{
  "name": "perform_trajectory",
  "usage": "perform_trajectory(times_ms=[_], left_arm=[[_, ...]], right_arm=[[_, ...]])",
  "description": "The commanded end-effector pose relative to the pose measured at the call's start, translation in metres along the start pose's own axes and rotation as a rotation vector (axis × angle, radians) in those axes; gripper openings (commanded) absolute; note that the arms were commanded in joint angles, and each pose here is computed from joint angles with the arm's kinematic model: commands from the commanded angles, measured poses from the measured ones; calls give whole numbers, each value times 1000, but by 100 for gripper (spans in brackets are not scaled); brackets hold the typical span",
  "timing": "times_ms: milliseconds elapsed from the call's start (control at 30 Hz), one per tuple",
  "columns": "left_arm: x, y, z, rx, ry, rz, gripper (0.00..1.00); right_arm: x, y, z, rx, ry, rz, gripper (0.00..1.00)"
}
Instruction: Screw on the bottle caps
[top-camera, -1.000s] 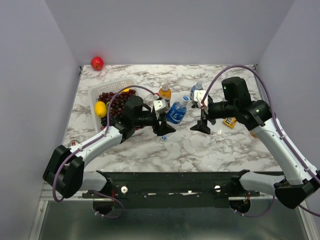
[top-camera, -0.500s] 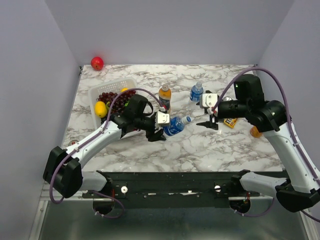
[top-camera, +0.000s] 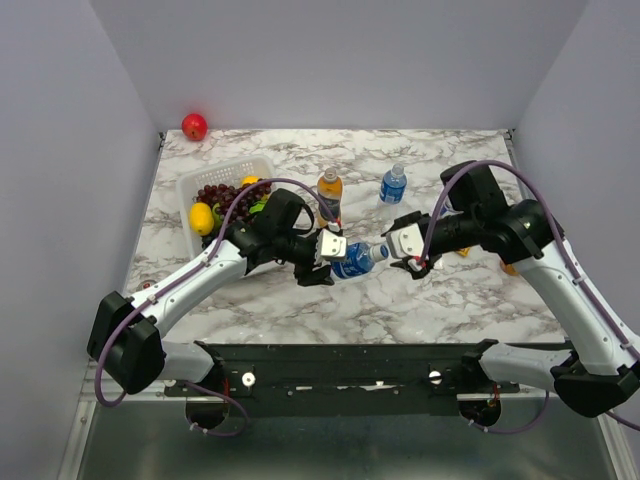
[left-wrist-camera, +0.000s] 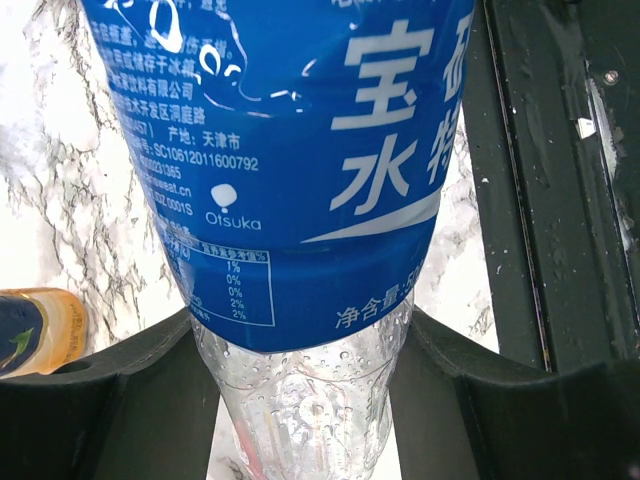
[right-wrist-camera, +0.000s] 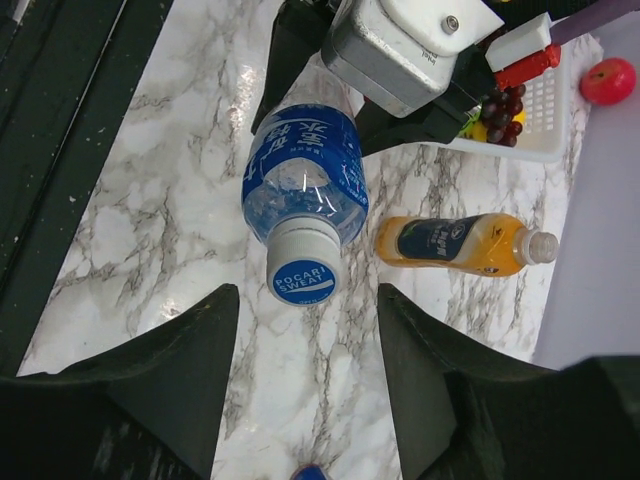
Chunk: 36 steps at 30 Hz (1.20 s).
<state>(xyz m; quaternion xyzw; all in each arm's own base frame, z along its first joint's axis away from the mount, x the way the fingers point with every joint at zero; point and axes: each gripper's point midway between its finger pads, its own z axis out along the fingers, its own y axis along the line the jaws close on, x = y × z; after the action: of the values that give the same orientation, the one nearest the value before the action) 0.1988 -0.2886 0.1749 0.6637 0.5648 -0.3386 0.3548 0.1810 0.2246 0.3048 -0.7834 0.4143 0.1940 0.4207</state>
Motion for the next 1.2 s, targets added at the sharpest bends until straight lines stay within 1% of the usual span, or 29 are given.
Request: perform_trajectory(times_ms=[0,133,267,300,367,433,500,567,633,733,800,833,867,933,967,1000,1033,1067,1100,1167], left_arm=[[-8,3,-2,-9,1,26,0],[-9,2,-2,-10,-1,24,0],[-9,2,-2,-11,-1,24,0],[-10,3,-2,-13,-6,26,0],[-11,4,-2,-18,-10,20,0],[-11,3,-2,-16,-12,13,0],[-12,4,-1,-22,-18,14,0],[-13,5,-2,-27,-19,12,0],[-13,6,-2,-33,-20,12,0],[-17,12,-4,-72,-23,12,0],[-20,20,-8,-129,-31,23,0],[-16,22,-8,-152,-23,22,0],[-24,28,-12,-197,-44,51,0],[-14,35,-15,-273,-15,49,0],[-20,40,-20,-315,-29,71,0],[-20,43,-23,-348,-28,72,0],[-9,47,-24,-396,-1,52,0],[-12,49,-29,-424,-13,64,0],[-10,47,-28,-429,-5,64,0],[1,39,-26,-400,30,61,0]], right_arm=[[-4,10,6,-50,-24,-44,63],[-7,14,12,-69,-37,-47,61],[-8,14,17,-80,-39,-37,55],[-8,14,17,-83,-38,-33,52],[-5,14,19,-87,-26,-22,50],[-2,14,20,-89,-12,-7,44],[1,14,23,-92,-5,30,38],[4,13,27,-88,3,91,36],[6,11,30,-86,6,137,31],[10,4,37,-76,20,270,25],[17,1,46,-85,44,400,23],[17,-5,46,-73,46,438,23],[18,-6,49,-73,52,533,22],[29,-13,55,-67,65,676,21],[26,-18,55,-56,44,781,20],[33,-24,52,-33,30,854,19],[34,-27,51,-32,9,919,18],[29,-28,53,-65,-38,1048,18],[32,-35,47,-60,-68,1125,18],[25,-45,43,-85,-153,1209,25]])
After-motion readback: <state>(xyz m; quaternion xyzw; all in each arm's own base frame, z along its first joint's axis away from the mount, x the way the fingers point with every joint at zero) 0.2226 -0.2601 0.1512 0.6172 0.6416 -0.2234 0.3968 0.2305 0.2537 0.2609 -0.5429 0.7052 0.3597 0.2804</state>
